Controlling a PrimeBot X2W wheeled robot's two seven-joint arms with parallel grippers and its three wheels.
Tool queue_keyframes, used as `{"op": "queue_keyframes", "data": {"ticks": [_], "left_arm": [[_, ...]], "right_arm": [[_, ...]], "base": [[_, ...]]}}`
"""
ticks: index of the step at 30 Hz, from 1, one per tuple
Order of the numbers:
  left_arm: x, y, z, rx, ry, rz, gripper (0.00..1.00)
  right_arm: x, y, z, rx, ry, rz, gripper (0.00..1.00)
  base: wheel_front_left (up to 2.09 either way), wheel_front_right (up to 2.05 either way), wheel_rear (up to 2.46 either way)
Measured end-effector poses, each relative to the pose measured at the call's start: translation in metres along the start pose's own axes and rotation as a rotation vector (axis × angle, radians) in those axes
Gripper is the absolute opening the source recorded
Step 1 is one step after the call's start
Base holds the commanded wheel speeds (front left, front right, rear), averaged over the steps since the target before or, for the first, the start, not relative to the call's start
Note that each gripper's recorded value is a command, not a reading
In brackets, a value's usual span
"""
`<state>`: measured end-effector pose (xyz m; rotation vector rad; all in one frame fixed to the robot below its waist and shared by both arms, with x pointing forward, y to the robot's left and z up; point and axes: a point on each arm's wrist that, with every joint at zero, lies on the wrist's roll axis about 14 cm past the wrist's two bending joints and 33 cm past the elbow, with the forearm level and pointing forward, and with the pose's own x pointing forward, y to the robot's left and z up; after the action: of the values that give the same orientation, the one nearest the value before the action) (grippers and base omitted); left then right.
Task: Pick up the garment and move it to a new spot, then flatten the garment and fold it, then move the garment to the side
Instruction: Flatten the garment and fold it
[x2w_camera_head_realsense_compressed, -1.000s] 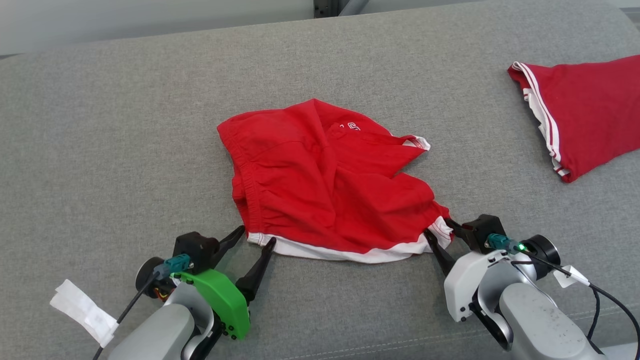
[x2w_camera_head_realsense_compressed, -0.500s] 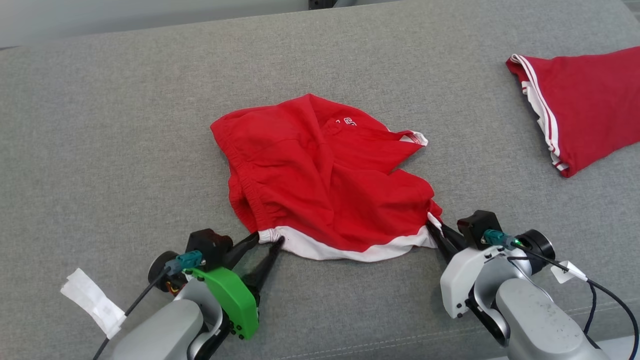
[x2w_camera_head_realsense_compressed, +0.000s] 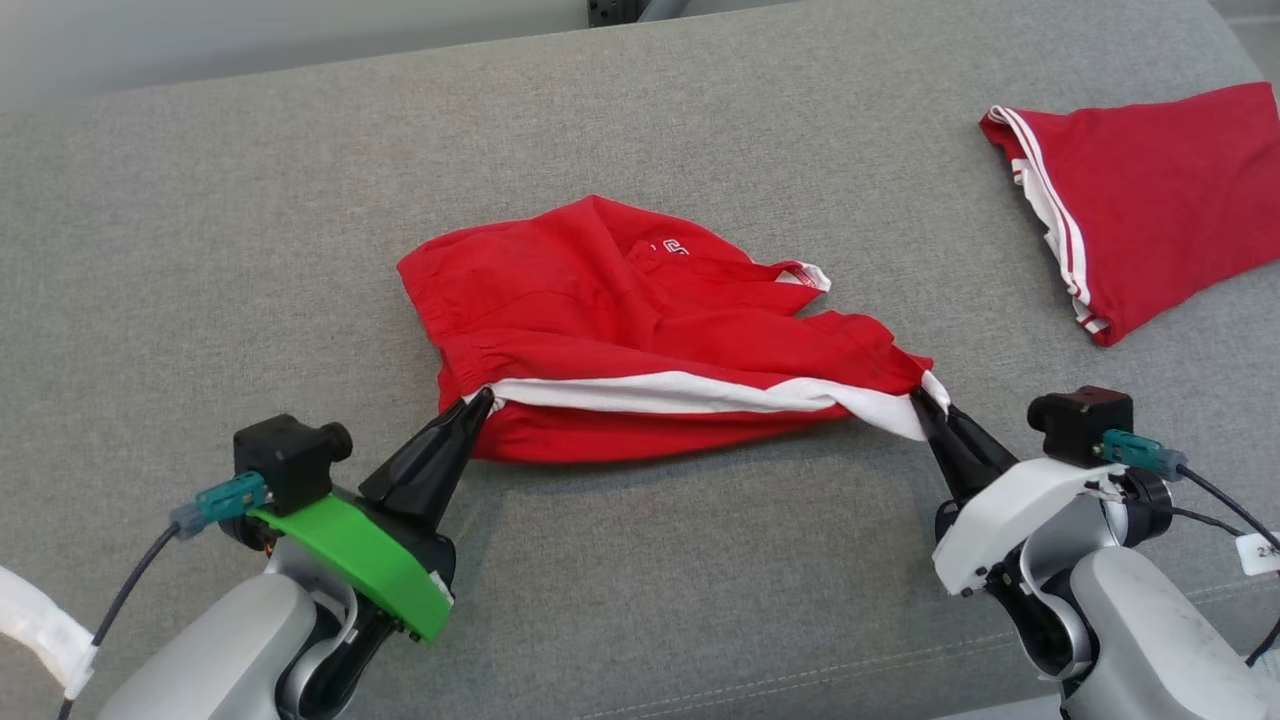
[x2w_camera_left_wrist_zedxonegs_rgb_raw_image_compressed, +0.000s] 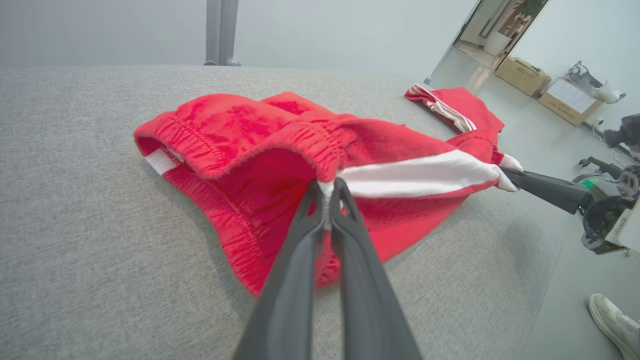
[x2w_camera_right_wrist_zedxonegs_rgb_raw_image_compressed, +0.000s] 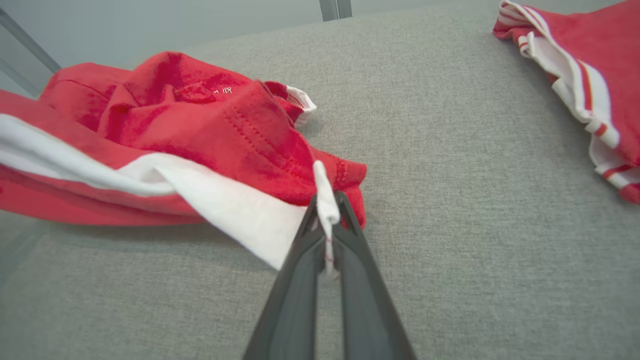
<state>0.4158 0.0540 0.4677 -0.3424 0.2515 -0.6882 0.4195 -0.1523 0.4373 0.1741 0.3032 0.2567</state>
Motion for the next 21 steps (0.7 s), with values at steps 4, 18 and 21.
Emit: {"op": "queue_keyframes", "data": {"ticks": [4, 18, 21], "left_arm": [[-0.008, -0.015, 0.020, -0.030, -0.050, -0.047, 0.00], [-0.031, -0.076, 0.090, -0.024, -0.170, -0.198, 0.00], [-0.036, -0.082, 0.111, -0.016, -0.218, -0.219, 0.00]], "right_arm": [[-0.014, 0.005, 0.017, 0.170, -0.038, 0.028, 0.00], [-0.067, -0.018, 0.088, 0.527, -0.239, 0.062, 0.00], [-0.078, -0.021, 0.112, 0.598, -0.308, 0.094, 0.00]], "base": [[0.00, 0.00, 0.00], [0.00, 0.00, 0.00], [0.00, 0.00, 0.00]]}}
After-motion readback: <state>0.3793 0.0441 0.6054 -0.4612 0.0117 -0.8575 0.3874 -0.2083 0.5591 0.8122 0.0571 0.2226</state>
